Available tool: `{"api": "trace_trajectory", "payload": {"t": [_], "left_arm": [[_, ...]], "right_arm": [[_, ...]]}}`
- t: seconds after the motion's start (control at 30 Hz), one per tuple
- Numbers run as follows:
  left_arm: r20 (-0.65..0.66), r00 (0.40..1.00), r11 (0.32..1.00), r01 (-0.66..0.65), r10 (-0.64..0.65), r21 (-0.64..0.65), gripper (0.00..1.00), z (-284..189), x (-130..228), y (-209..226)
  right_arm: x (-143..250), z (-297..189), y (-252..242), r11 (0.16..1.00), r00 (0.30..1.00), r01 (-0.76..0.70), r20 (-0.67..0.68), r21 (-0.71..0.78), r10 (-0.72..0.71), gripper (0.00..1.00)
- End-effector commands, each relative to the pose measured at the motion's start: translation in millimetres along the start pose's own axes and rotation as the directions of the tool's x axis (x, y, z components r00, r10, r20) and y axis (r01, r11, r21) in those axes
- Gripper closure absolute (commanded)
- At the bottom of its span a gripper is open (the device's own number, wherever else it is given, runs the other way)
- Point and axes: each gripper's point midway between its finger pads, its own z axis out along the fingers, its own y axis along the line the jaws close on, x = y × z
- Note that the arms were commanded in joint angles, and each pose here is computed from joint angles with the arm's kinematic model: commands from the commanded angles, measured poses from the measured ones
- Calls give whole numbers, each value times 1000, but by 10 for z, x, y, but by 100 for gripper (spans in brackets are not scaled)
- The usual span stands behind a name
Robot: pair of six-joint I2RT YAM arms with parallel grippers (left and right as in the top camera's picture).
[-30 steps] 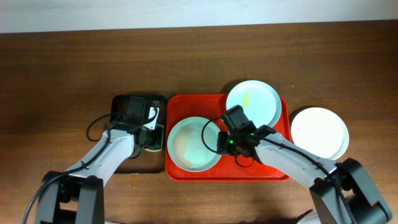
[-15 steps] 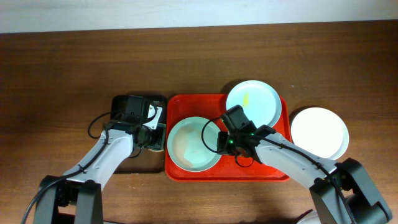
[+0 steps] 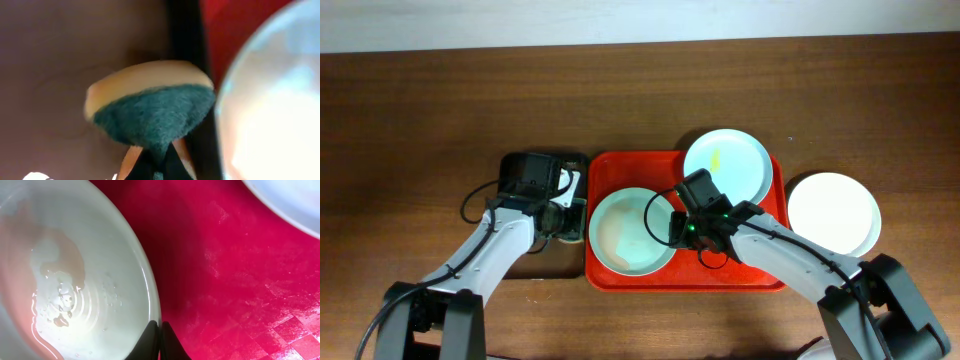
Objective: Clean dirty plates on tray and stack at the side
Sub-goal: 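Carry the sponge back and lower it into the black tray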
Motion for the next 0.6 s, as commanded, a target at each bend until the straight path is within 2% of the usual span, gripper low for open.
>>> {"api": "trace_trajectory", "payload": {"t": [0.0, 0.03, 0.07, 0.27, 0.5, 0.57], "left_arm": [[78, 995, 995, 73, -68, -65, 94, -89, -206, 114], [81, 994, 995, 73, -68, -65, 94, -79, -216, 114], [75, 995, 995, 76, -72, -57, 100, -64, -223, 101], [42, 996, 996, 75, -73, -51, 100, -341, -604, 34], [-126, 989, 994, 63, -74, -88, 100, 186, -330, 134], [-149, 989, 1000, 19, -17, 11, 100, 240, -298, -28]], "right_arm": [[31, 25, 8, 1000, 1000, 16, -8, 0, -16, 96], [31, 25, 8, 1000, 1000, 16, -8, 0, -16, 96], [31, 25, 8, 1000, 1000, 16, -8, 0, -16, 96], [26, 25, 12, 1000, 1000, 17, -6, -1, -17, 96], [31, 25, 7, 1000, 1000, 16, -9, 1, -16, 96], [30, 25, 9, 1000, 1000, 16, -8, 0, -16, 96]]}}
